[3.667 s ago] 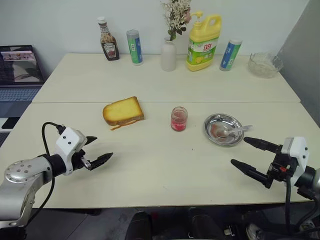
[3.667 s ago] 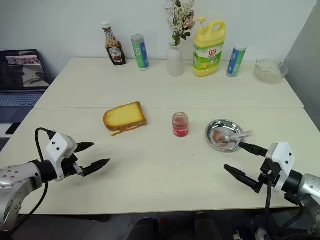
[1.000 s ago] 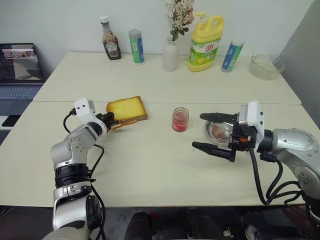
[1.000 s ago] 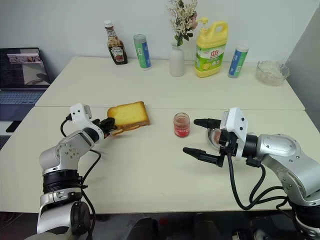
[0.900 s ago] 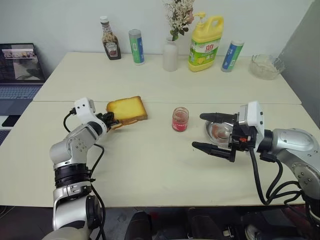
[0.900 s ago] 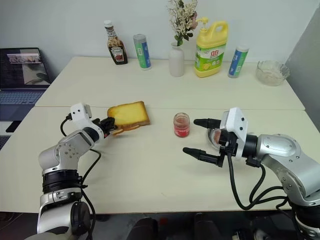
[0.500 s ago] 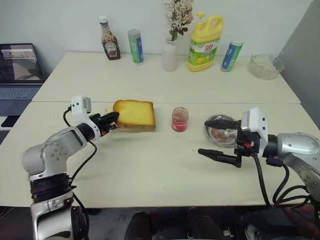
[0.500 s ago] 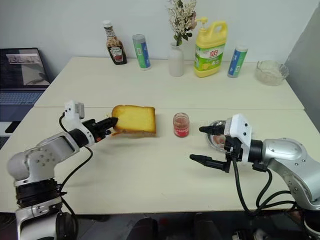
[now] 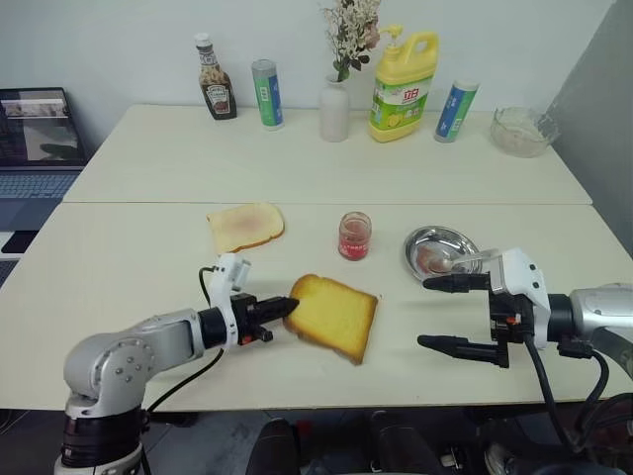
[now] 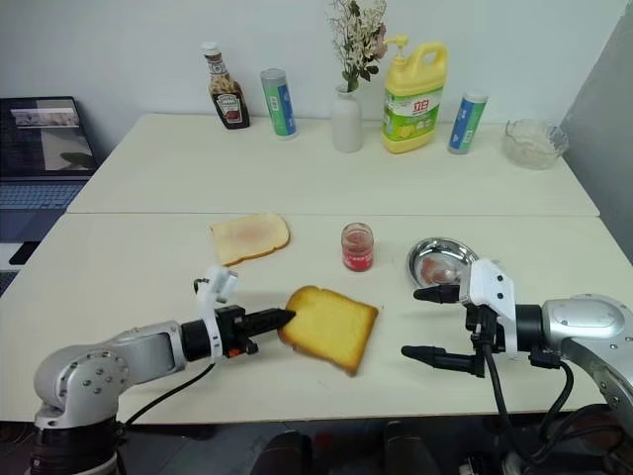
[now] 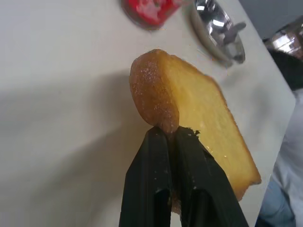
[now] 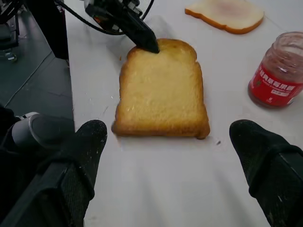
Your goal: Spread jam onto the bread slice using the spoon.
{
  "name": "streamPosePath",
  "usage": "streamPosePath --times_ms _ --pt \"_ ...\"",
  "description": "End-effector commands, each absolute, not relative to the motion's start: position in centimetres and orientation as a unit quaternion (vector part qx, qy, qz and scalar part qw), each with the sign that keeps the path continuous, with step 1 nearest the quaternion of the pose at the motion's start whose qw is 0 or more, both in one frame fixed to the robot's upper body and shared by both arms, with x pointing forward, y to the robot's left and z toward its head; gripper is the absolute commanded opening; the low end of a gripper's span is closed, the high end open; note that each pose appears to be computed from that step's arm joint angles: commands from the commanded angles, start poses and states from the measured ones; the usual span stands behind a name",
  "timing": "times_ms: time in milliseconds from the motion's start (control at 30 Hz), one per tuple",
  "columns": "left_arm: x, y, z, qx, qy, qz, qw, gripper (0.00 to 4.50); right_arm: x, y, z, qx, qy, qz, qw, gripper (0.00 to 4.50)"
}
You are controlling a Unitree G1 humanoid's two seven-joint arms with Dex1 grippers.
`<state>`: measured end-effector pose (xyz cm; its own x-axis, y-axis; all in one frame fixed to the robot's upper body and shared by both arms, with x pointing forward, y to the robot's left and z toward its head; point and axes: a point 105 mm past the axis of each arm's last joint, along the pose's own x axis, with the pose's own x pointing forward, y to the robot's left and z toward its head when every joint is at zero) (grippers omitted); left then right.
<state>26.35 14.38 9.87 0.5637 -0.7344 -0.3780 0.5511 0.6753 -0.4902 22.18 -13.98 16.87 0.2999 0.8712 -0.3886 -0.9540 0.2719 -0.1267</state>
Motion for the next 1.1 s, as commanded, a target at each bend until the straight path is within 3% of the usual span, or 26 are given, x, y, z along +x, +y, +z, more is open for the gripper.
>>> streamPosePath --times_ms 33,233,267,500,667,767,867,967,1100 --pt "26.0 14.7 9.8 -0.124 0.273 -0.369 0.880 0.02 21.3 -13.3 17.9 -0.171 0.102 0.593 0.780 4.50" --pt "26.5 15.1 9.3 -0.096 0.256 -0.348 0.897 0.02 20.6 -13.1 17.6 -0.165 0.114 0.610 0.767 4.50" --pt "26.4 15.2 9.2 -0.092 0.255 -0.346 0.898 0.58 20.7 -13.1 17.6 -0.166 0.113 0.609 0.767 4.50" --pt "26.0 15.6 9.0 -0.071 0.243 -0.341 0.905 2.76 20.9 -12.9 17.6 -0.166 0.109 0.612 0.766 4.50" --pt "25.8 18.6 9.4 -0.003 0.226 -0.290 0.930 4.37 21.0 -13.1 17.7 -0.164 0.106 0.607 0.771 4.50" --pt "26.1 20.3 10.7 0.086 0.186 -0.281 0.938 4.45 21.7 -13.8 18.0 -0.166 0.094 0.585 0.788 4.50" --pt "27.3 19.8 14.8 0.134 0.092 -0.317 0.934 4.45 23.2 -15.1 19.0 -0.159 0.060 0.531 0.830 4.50" --pt "26.6 16.0 18.6 0.175 0.012 -0.429 0.886 4.45 25.0 -17.7 20.3 -0.131 0.015 0.440 0.889 4.50" --pt "26.2 13.3 20.6 0.201 -0.019 -0.503 0.840 4.45 26.7 -20.7 20.8 -0.104 -0.027 0.310 0.945 4.50"
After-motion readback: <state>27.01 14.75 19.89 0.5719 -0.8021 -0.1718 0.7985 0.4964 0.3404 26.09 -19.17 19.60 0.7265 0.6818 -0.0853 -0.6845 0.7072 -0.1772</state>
